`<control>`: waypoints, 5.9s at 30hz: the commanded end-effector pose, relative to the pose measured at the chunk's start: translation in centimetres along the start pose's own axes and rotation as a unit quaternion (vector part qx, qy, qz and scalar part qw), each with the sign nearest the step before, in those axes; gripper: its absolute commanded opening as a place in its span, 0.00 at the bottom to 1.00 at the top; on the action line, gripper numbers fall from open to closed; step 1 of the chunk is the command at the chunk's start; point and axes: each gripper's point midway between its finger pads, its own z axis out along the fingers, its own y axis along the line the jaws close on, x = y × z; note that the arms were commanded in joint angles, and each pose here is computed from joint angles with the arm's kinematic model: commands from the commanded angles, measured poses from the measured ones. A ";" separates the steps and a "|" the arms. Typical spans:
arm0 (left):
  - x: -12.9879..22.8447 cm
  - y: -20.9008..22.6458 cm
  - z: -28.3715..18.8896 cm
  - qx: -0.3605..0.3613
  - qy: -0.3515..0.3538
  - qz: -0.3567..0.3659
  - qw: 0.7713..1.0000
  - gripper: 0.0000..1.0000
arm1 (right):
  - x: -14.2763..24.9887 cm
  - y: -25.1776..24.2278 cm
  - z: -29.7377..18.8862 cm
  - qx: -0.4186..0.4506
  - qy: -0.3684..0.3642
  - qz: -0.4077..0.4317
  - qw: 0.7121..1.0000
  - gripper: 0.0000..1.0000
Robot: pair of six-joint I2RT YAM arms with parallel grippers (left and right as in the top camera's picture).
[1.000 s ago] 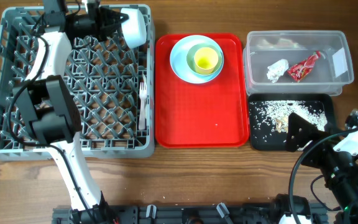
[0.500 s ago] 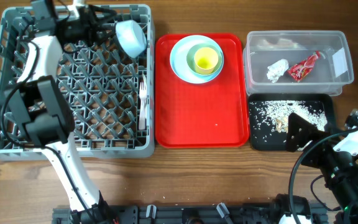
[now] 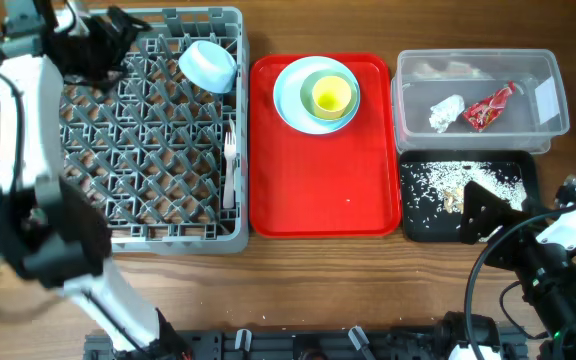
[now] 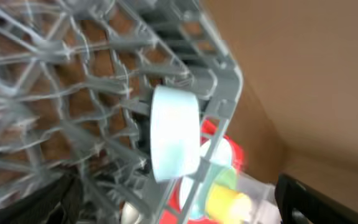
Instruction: Sort waste into correct bins and load items into the dishwasher rack
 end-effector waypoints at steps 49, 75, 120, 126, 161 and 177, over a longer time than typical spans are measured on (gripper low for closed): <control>27.6 -15.6 17.3 -0.175 -0.061 0.554 0.811 0.04 | -0.2 -0.2 -0.1 0.006 -0.006 -0.005 1.000 1.00; 28.7 -0.9 -10.3 0.352 0.296 0.151 0.875 0.04 | -0.2 -0.2 -0.1 0.006 -0.006 -0.005 1.000 1.00; 22.3 11.0 -6.7 0.102 0.219 0.075 0.967 1.00 | -0.2 -0.2 -0.1 0.006 -0.006 -0.005 1.000 1.00; 17.5 9.0 -12.3 -0.025 0.067 0.089 0.993 1.00 | -0.2 -0.2 -0.1 0.006 -0.006 -0.005 1.000 1.00; 29.5 -22.6 11.3 0.021 -0.006 0.522 0.852 0.36 | -0.2 -0.2 -0.1 0.006 -0.006 -0.005 1.000 1.00; 32.9 -12.2 23.9 -0.080 0.085 0.528 0.841 0.32 | -0.2 -0.2 -0.1 0.006 -0.006 -0.005 1.000 1.00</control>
